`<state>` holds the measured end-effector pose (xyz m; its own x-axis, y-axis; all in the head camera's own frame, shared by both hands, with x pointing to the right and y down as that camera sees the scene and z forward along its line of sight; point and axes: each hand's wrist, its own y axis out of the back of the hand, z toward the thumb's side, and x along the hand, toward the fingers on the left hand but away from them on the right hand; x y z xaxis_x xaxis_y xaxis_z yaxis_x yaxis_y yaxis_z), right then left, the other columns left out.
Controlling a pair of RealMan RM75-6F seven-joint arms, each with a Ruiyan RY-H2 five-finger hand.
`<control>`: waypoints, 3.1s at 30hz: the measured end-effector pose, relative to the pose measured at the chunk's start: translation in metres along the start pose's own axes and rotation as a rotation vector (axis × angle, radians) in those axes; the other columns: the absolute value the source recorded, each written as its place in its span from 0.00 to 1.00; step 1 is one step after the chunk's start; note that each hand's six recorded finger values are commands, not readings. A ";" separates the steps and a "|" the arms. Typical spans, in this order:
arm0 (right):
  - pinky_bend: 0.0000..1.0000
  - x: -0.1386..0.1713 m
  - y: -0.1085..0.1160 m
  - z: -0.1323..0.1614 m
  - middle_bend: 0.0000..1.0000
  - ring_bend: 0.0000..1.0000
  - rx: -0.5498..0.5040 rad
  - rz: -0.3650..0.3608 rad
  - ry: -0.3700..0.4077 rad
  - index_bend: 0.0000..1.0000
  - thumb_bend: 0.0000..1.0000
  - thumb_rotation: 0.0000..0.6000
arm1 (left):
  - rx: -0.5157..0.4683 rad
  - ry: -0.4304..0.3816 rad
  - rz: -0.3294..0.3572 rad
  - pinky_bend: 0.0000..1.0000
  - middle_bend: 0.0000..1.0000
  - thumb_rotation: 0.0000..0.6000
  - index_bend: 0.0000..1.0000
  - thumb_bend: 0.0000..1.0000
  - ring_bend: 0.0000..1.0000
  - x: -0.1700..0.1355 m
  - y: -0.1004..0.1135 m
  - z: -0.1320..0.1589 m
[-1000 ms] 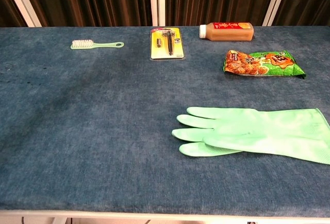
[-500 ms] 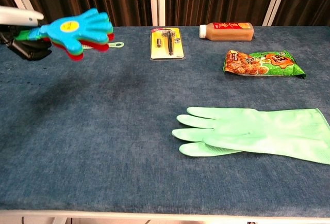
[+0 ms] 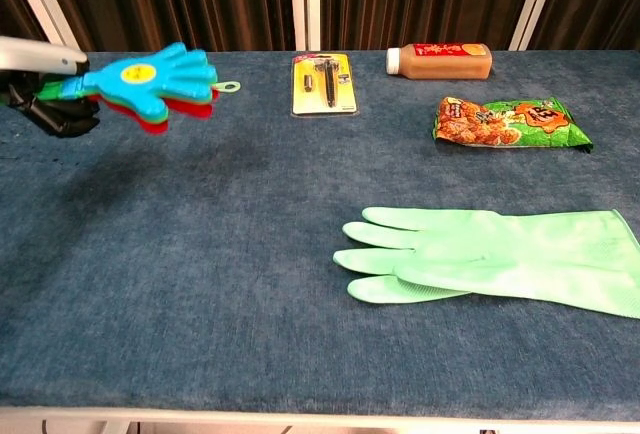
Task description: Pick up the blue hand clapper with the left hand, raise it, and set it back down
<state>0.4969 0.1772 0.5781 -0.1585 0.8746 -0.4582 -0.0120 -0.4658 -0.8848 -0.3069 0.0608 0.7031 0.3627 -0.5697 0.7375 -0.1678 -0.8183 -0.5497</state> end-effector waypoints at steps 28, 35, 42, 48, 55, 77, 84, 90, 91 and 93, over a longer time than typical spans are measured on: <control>0.00 -0.002 -0.004 0.003 0.03 0.00 0.004 0.017 0.006 0.00 0.30 1.00 | -0.318 -0.170 -0.023 1.00 1.00 1.00 1.00 0.81 1.00 -0.004 0.009 0.023; 0.00 -0.001 -0.005 -0.002 0.03 0.00 0.001 0.018 -0.004 0.00 0.30 1.00 | 0.354 -0.086 -0.120 1.00 1.00 1.00 1.00 0.81 1.00 0.002 -0.014 0.004; 0.00 -0.002 -0.006 -0.003 0.03 0.00 -0.004 0.021 -0.005 0.00 0.30 1.00 | 0.529 -0.011 -0.146 1.00 1.00 1.00 1.00 0.80 1.00 0.004 -0.021 -0.007; 0.00 -0.002 -0.010 -0.003 0.03 0.00 -0.004 0.032 -0.005 0.00 0.30 1.00 | 0.340 -0.019 -0.046 1.00 1.00 1.00 1.00 0.78 1.00 0.005 -0.018 0.003; 0.00 -0.003 -0.010 -0.001 0.03 0.00 -0.002 0.032 -0.004 0.00 0.30 1.00 | 0.092 -0.139 0.052 1.00 1.00 1.00 1.00 0.76 1.00 0.010 -0.018 0.022; 0.00 -0.002 -0.004 -0.006 0.03 0.00 -0.010 0.018 -0.010 0.00 0.30 1.00 | 0.349 -0.139 0.055 0.00 0.00 0.81 0.00 0.05 0.00 0.013 -0.018 0.030; 0.00 0.000 0.000 -0.001 0.03 0.00 -0.011 0.001 0.000 0.00 0.30 1.00 | 0.344 -0.122 0.161 0.00 0.00 1.00 0.00 0.04 0.00 -0.008 0.002 0.021; 0.00 0.006 0.009 0.003 0.00 0.00 -0.023 -0.054 0.017 0.00 0.29 1.00 | 0.345 -0.046 0.342 0.00 0.00 1.00 0.00 0.10 0.00 -0.053 0.024 -0.007; 0.00 0.008 0.010 0.004 0.00 0.00 -0.026 -0.067 0.024 0.00 0.29 1.00 | 0.337 -0.014 0.379 0.00 0.00 1.00 0.00 0.10 0.00 -0.066 0.026 -0.017; 0.00 0.011 0.011 0.006 0.00 0.00 -0.028 -0.083 0.034 0.00 0.29 1.00 | 0.320 0.044 0.424 0.00 0.00 1.00 0.00 0.11 0.00 -0.089 0.024 -0.034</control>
<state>0.4888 0.1808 0.5639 -0.1241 0.9144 -0.3853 0.0038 -0.3878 -0.9217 -0.3741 0.0889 0.6372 0.2838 -0.8539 0.4363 -0.0008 -0.4552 -0.8904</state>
